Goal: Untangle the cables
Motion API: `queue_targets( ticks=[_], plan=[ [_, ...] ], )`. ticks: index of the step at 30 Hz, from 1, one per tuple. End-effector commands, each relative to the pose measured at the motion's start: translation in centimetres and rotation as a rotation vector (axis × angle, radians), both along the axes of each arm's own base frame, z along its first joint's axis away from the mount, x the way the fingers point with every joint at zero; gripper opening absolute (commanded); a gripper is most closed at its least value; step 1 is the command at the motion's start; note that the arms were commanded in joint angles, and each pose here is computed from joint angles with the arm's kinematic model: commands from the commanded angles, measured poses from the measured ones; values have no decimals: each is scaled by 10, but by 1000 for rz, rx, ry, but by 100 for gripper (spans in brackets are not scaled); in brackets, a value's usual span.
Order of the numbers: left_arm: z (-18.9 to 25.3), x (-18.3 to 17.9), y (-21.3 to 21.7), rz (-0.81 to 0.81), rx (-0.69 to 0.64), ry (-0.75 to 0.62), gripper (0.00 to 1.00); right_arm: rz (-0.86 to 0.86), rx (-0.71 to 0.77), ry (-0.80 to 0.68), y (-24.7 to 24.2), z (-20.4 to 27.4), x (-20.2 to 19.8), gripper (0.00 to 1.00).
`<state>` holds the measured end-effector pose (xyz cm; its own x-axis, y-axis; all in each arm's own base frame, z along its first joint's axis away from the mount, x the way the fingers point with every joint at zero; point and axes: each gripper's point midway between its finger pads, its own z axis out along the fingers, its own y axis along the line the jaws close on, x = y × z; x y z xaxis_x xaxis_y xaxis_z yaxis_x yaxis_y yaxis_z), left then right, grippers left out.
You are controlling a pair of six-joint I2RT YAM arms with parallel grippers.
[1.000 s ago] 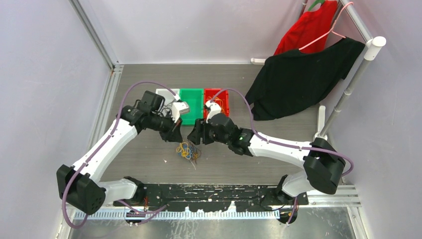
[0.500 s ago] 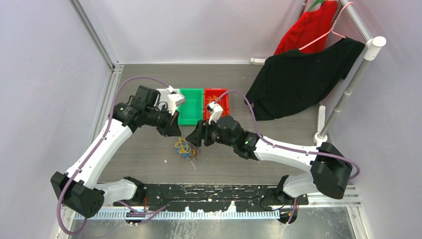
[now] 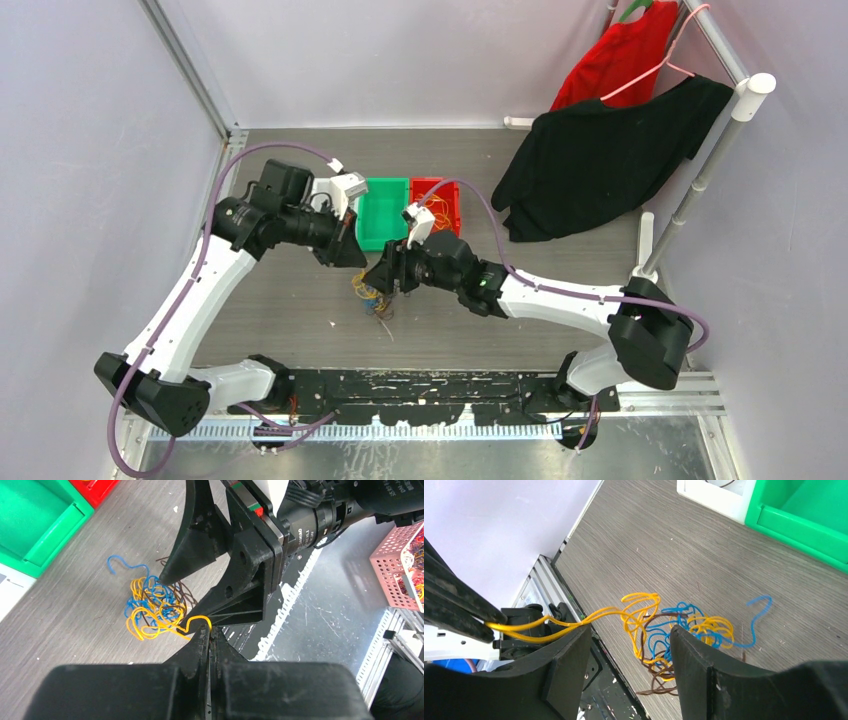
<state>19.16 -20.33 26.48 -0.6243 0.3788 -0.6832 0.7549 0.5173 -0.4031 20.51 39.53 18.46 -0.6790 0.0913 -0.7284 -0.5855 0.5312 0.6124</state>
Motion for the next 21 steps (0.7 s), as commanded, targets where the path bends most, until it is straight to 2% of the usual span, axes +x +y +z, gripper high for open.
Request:
queue_targets(
  ticks=[1, 7, 14, 21],
  plan=[
    [21, -14, -1, -45, -52, -13, 0, -16, 75, -84, 9, 40, 9, 64],
    [22, -21, -1, -60, -59, 4, 0, -85, 34, -113, -5, 40, 18, 63],
    [25, -21, -2, -74, -65, -10, 0, -13, 78, -97, 11, 45, 10, 62],
    [29, -4, 10, -66, 18, -148, 0, -14, 52, -69, -2, 37, 1, 62]
  ],
)
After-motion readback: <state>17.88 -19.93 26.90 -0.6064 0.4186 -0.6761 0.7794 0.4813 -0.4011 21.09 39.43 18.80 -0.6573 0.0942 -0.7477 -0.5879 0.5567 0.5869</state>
